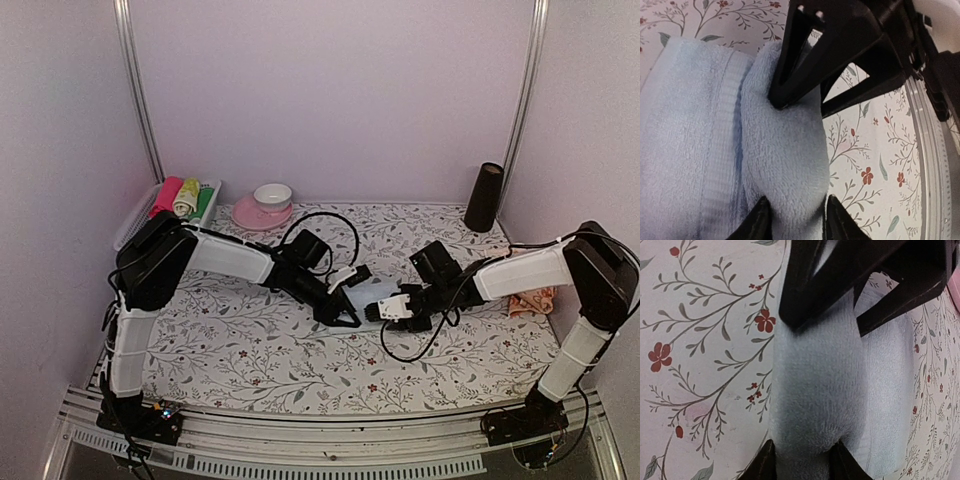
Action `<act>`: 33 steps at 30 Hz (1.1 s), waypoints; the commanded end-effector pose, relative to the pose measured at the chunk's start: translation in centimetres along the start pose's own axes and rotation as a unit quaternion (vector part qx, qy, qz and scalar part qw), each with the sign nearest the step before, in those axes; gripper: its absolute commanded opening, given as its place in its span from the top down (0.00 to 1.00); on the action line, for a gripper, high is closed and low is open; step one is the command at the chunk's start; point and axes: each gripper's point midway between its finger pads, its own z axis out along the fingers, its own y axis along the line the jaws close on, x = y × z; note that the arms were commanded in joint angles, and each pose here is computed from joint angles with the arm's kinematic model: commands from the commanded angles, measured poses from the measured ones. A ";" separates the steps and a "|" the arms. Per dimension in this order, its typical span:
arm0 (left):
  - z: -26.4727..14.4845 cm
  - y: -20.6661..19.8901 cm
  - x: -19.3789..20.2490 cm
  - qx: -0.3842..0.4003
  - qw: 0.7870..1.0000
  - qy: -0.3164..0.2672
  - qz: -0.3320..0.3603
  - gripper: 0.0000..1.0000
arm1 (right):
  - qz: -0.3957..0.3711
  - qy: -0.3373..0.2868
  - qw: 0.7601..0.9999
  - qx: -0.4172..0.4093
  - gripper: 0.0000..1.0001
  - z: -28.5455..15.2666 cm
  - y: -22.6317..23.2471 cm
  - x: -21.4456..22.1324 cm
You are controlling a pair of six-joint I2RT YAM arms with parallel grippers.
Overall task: Roll the towels
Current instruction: Roll the towel at the center of the board.
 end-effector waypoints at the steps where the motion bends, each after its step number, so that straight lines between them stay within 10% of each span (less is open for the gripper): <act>1: -0.5 1.0 2.6 -0.027 0.998 0.042 -0.039 0.56 | 0.026 0.057 0.997 -0.035 0.70 1.5 2.0 2.6; 16: -7.6 -3.4 -3.3 -0.172 0.971 -0.071 0.153 0.15 | 0.090 -0.008 0.977 -0.191 0.88 -0.7 4.7 -0.3; 33: -0.6 -7.7 0.0 -0.152 0.953 -0.025 0.260 0.24 | 0.166 -0.037 0.937 -0.305 0.87 -1.3 5.8 -0.9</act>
